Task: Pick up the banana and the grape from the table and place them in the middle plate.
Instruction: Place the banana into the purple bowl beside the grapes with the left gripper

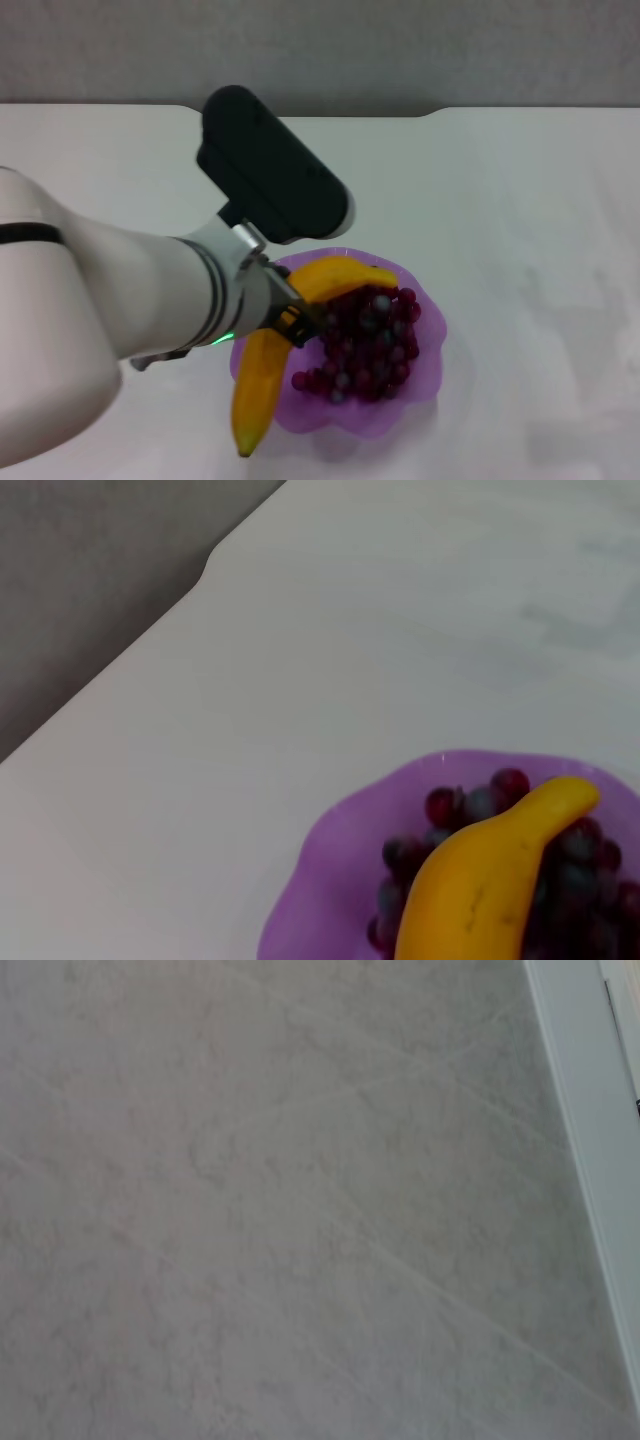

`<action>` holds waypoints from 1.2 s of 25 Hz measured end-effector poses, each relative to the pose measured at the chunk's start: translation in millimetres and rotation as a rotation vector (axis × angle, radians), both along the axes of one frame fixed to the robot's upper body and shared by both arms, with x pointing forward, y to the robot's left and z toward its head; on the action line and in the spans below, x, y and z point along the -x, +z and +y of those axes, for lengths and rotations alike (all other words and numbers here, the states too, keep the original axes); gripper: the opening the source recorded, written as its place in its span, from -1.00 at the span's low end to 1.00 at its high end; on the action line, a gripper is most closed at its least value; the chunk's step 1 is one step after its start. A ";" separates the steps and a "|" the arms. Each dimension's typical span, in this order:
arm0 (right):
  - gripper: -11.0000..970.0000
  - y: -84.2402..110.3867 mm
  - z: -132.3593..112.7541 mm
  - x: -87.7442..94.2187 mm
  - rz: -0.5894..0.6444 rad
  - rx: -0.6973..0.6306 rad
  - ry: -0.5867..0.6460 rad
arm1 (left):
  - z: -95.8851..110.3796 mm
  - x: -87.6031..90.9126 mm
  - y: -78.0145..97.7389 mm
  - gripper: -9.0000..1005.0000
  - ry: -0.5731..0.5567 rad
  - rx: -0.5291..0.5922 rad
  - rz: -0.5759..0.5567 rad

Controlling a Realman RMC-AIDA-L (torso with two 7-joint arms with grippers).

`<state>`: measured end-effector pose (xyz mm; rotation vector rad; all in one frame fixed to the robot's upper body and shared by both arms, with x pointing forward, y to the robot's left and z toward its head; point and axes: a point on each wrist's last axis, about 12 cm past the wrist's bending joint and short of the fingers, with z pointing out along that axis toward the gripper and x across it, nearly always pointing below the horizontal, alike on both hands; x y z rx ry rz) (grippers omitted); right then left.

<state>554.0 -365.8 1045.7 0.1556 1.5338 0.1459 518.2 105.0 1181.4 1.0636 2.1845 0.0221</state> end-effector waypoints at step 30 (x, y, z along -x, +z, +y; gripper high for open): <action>0.81 -0.2 2.7 -1.3 0.005 0.005 0.015 | -34.7 -39.6 -24.6 0.02 -0.002 0.101 -0.075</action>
